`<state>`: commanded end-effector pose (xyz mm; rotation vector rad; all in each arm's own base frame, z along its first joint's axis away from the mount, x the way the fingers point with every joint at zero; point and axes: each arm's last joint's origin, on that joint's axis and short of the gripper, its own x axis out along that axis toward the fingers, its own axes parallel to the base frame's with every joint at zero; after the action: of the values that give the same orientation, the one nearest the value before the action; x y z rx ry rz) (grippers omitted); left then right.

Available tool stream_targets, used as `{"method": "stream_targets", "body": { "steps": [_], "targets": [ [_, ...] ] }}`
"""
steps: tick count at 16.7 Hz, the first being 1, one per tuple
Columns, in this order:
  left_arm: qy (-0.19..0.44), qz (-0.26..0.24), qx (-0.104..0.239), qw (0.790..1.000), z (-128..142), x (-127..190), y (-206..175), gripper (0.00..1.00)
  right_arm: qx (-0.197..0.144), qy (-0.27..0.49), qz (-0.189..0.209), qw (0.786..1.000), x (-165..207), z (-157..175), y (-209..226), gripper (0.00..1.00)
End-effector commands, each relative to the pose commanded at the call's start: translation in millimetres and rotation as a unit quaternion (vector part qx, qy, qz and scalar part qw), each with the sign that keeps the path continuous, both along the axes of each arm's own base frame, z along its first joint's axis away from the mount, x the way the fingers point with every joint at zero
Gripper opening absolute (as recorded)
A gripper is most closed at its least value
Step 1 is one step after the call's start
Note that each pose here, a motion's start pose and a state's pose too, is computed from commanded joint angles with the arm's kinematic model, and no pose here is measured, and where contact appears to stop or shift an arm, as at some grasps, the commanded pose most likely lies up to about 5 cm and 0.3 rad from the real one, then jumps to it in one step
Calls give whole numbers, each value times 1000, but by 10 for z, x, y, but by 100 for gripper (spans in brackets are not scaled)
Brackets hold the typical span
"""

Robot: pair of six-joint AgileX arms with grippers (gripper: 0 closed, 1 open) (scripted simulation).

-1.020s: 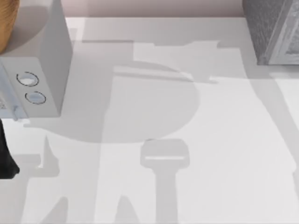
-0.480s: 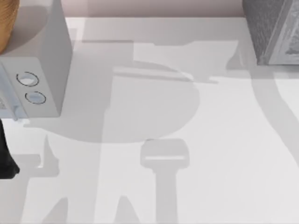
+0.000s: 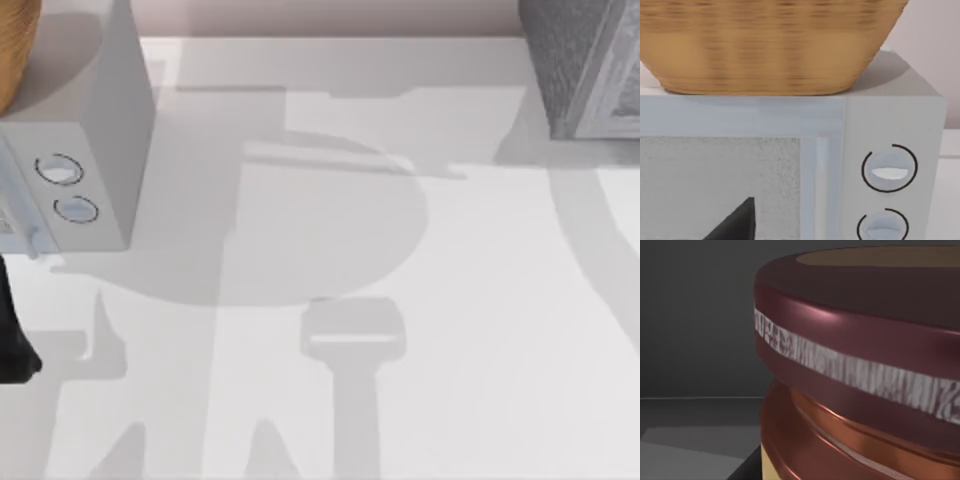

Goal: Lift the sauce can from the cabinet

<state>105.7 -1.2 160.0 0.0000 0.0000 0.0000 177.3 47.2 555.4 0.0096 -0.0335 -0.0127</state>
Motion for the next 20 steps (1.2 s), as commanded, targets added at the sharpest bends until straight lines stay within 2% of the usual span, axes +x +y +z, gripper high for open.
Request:
{"method": "stream_targets", "body": {
  "steps": [3, 5, 8, 14, 17, 20],
  "targets": [
    [0, 0, 0, 1000, 0, 0, 0, 100, -1, 2, 1, 1000, -157, -281, -99, 0],
    [0, 0, 0, 1000, 0, 0, 0, 100, -4, 11, 1, 1000, -258, -602, -166, 0],
    [0, 0, 0, 1000, 0, 0, 0, 100, -9, 38, 3, 999, -388, -1309, -261, 0],
    [0, 0, 0, 1000, 0, 0, 0, 100, -9, 73, 5, 997, -620, -2964, -408, 0],
    [0, 0, 0, 1000, 0, 0, 0, 100, -6, 53, 6, 999, -695, -3524, -451, 0],
    [0, 0, 0, 1000, 0, 0, 0, 100, -5, 28, 6, 1000, -716, -3849, -475, 0]
  ]
}}
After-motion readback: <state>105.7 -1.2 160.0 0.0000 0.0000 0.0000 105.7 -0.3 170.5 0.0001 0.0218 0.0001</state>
